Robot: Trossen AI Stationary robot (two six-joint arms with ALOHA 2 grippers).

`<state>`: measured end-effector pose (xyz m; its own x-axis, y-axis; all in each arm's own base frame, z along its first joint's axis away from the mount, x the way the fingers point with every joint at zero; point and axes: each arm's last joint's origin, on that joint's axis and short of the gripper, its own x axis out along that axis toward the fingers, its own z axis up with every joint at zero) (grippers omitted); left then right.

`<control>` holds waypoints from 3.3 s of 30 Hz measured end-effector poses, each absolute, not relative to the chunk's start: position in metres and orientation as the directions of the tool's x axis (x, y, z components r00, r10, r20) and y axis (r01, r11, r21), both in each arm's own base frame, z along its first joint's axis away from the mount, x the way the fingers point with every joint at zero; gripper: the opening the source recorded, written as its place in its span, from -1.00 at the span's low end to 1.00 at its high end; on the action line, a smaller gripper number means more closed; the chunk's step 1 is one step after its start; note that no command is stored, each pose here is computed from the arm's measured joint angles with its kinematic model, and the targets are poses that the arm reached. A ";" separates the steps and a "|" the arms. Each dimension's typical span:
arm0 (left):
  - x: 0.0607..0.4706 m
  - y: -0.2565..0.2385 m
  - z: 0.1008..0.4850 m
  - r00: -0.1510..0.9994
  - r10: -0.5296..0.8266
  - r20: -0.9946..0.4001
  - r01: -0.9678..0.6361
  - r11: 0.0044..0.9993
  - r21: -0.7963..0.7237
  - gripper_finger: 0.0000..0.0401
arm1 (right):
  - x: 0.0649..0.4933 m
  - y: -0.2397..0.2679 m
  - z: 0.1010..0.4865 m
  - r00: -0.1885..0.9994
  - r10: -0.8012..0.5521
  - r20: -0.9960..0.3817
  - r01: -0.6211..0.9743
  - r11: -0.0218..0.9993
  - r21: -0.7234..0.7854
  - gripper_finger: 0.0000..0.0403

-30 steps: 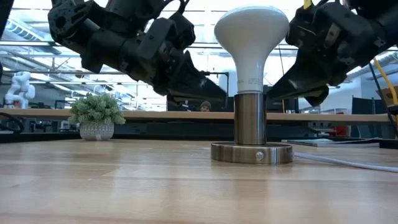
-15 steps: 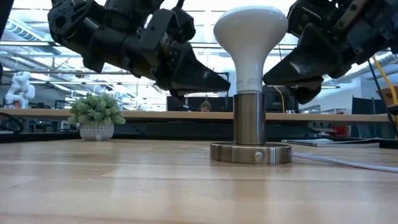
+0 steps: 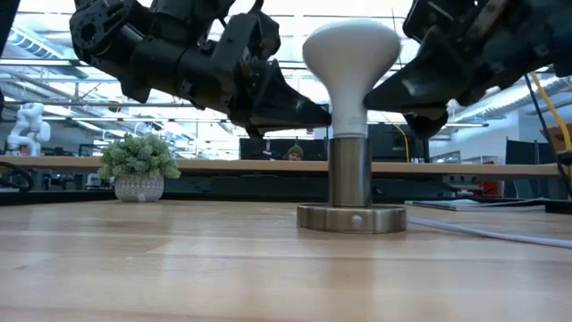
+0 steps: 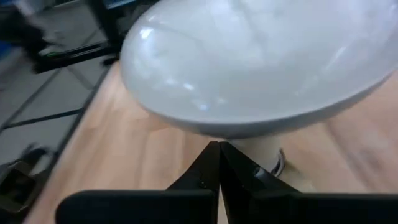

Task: Screw lightbulb
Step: Remove the lightbulb from the lamp, then return to Home Position

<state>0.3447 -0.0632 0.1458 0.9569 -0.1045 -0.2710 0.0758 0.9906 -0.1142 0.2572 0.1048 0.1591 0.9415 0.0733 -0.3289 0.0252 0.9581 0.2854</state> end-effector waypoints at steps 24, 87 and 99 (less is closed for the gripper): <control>0.345 -0.055 0.143 0.947 -0.122 -0.298 0.093 0.990 -0.108 -1.00 | 0.255 0.097 0.152 0.918 -0.073 -0.389 0.162 0.966 0.201 -1.00; 0.344 -0.060 0.143 0.955 0.026 -0.297 -0.066 0.990 -0.126 -1.00 | 0.256 0.089 0.148 0.899 -0.127 -0.419 0.248 0.936 0.249 -1.00; 0.344 -0.057 0.141 0.947 0.054 -0.317 -0.095 0.989 -0.116 -1.00 | 0.254 0.088 0.144 0.878 -0.136 -0.459 0.270 0.933 0.239 -1.00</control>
